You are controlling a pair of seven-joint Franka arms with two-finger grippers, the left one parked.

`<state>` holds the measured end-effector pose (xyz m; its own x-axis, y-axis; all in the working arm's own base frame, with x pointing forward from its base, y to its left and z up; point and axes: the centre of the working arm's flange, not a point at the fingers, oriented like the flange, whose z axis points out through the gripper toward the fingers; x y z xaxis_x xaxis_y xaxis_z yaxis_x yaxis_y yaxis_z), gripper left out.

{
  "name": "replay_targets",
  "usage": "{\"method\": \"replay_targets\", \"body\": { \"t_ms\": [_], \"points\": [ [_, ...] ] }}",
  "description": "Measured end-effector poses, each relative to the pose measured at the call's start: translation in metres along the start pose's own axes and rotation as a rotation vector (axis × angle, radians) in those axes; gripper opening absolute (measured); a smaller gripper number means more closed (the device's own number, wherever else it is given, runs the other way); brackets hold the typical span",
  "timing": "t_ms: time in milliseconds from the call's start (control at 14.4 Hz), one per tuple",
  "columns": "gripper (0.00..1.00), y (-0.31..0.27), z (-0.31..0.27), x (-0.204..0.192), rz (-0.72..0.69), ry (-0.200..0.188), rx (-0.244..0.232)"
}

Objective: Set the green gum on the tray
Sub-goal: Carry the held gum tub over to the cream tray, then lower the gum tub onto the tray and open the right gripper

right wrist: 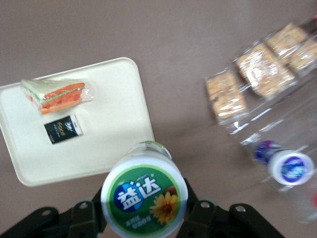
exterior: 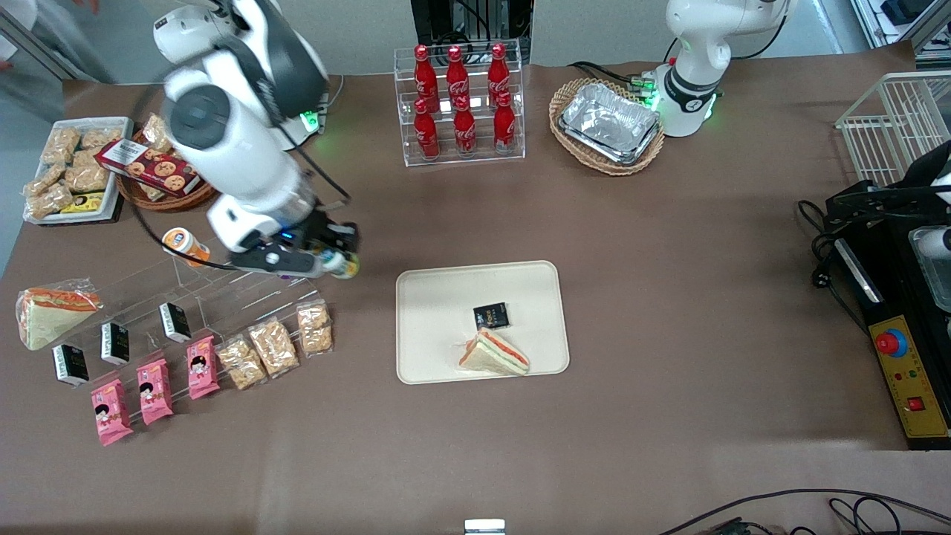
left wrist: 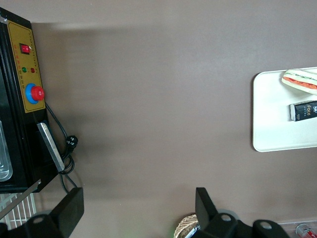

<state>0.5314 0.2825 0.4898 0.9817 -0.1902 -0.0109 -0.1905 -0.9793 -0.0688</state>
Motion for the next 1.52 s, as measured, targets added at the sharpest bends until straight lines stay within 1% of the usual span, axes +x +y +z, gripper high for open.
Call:
{"method": "replay_targets", "body": {
  "t_ms": [208,346,623,762,969,1108,1385,1454,1523],
  "points": [
    [0.57,-0.04,0.07,-0.001,0.099,0.014,0.018],
    [0.57,-0.054,0.117,-0.002,0.128,0.018,0.024],
    [0.57,-0.069,0.193,-0.009,0.175,0.005,0.01],
    [0.57,-0.073,0.216,-0.014,0.182,-0.004,0.0],
    [0.57,-0.077,0.247,-0.027,0.192,0.005,0.009],
    [0.57,-0.079,0.264,-0.038,0.192,0.004,0.006],
    [0.57,-0.082,0.273,-0.047,0.196,-0.003,-0.005],
    [0.58,-0.082,0.273,-0.046,0.197,-0.003,-0.005],
    [0.64,-0.081,0.272,-0.046,0.2,-0.002,-0.005]
  ]
}}
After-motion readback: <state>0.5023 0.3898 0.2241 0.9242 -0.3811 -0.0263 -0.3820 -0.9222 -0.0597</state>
